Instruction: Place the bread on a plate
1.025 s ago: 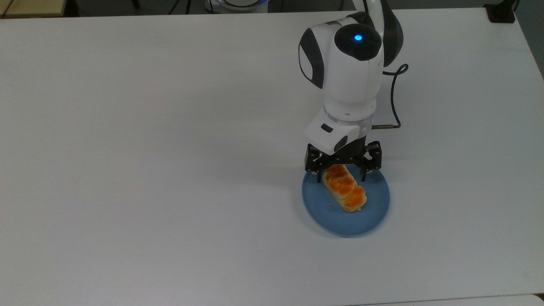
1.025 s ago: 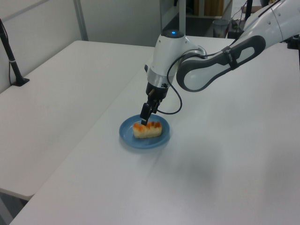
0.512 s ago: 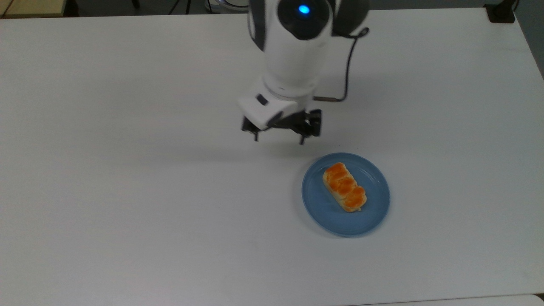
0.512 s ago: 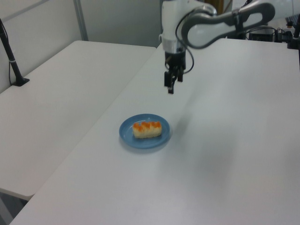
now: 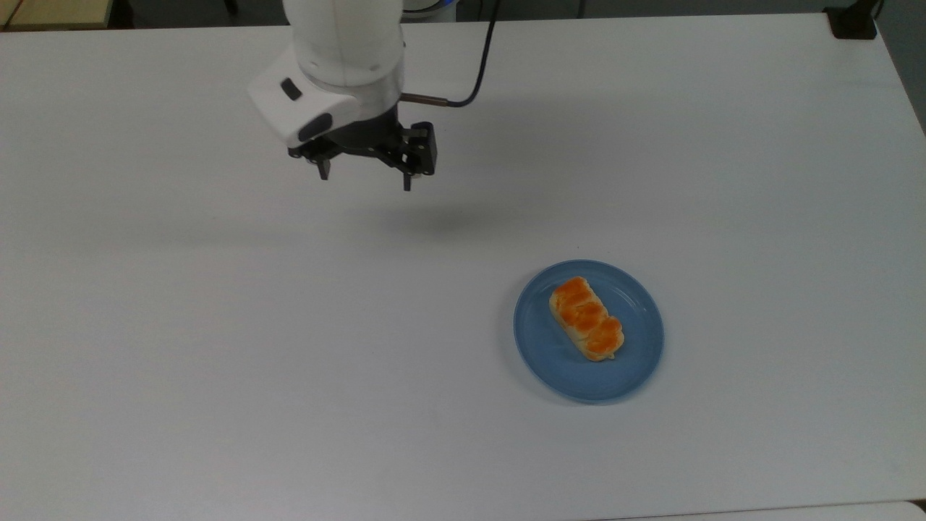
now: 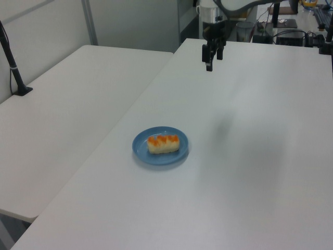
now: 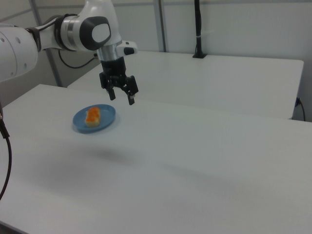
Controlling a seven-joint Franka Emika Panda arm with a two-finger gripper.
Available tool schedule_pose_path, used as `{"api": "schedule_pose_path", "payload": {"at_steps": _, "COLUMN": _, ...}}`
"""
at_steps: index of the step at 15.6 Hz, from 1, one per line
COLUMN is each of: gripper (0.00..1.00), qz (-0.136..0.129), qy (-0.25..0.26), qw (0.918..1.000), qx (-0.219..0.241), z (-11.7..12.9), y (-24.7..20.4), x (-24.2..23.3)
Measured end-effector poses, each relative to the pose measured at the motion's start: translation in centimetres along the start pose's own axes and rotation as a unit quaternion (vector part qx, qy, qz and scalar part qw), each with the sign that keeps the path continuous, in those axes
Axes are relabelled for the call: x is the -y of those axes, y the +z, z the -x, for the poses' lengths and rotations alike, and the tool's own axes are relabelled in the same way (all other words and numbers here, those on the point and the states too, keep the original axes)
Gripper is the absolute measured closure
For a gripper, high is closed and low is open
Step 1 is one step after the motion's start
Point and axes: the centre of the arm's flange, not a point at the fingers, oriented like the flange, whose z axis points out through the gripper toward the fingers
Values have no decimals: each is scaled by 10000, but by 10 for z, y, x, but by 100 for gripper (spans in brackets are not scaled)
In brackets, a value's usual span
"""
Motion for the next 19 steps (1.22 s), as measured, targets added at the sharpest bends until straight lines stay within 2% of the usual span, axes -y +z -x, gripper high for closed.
{"api": "schedule_pose_path", "payload": {"at_steps": 6, "gripper": 0, "qz": -6, "qy": 16, "qw": 10000, "qx": -10, "z": 0, "y": -2, "x": -9}}
{"api": "schedule_pose_path", "payload": {"at_steps": 11, "gripper": 0, "qz": -24, "qy": 81, "qw": 9998, "qx": -156, "z": 6, "y": -22, "x": -19}}
{"api": "schedule_pose_path", "payload": {"at_steps": 19, "gripper": 0, "qz": -20, "qy": 113, "qw": 9999, "qx": -17, "z": 19, "y": -33, "x": -25}}
